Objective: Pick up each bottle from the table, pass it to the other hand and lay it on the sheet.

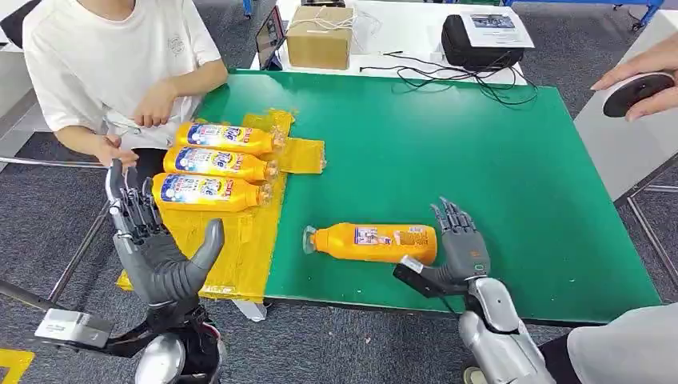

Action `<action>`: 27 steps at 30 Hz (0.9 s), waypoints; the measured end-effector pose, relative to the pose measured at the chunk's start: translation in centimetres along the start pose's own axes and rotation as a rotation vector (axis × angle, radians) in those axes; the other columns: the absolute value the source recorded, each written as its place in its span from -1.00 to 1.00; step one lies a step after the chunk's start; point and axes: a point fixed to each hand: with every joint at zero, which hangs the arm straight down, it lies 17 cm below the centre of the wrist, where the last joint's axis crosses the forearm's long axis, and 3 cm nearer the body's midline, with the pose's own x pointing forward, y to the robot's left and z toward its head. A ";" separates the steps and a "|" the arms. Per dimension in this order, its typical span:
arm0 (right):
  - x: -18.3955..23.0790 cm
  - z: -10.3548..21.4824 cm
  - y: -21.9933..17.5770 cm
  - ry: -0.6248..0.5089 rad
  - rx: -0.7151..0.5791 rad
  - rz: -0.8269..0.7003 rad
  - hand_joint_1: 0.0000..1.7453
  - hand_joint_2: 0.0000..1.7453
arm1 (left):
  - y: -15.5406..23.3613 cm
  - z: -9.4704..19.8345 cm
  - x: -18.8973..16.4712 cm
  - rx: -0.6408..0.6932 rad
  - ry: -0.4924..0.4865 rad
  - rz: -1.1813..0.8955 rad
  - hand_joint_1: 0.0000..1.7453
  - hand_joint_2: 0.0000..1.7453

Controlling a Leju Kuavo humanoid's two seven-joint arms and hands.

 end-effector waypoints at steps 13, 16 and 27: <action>-4.0 -0.5 1.2 0.067 0.080 0.067 -1.00 1.00 | -0.9 1.0 -2.2 -0.013 0.106 0.056 -1.00 1.00; -3.9 -1.3 1.3 0.065 0.104 0.074 -1.00 1.00 | -1.2 1.1 -2.7 -0.021 0.121 0.059 -1.00 1.00; -1.7 -2.7 2.8 0.026 0.179 0.049 -1.00 1.00 | -1.8 1.2 -4.1 -0.031 0.155 0.062 -1.00 1.00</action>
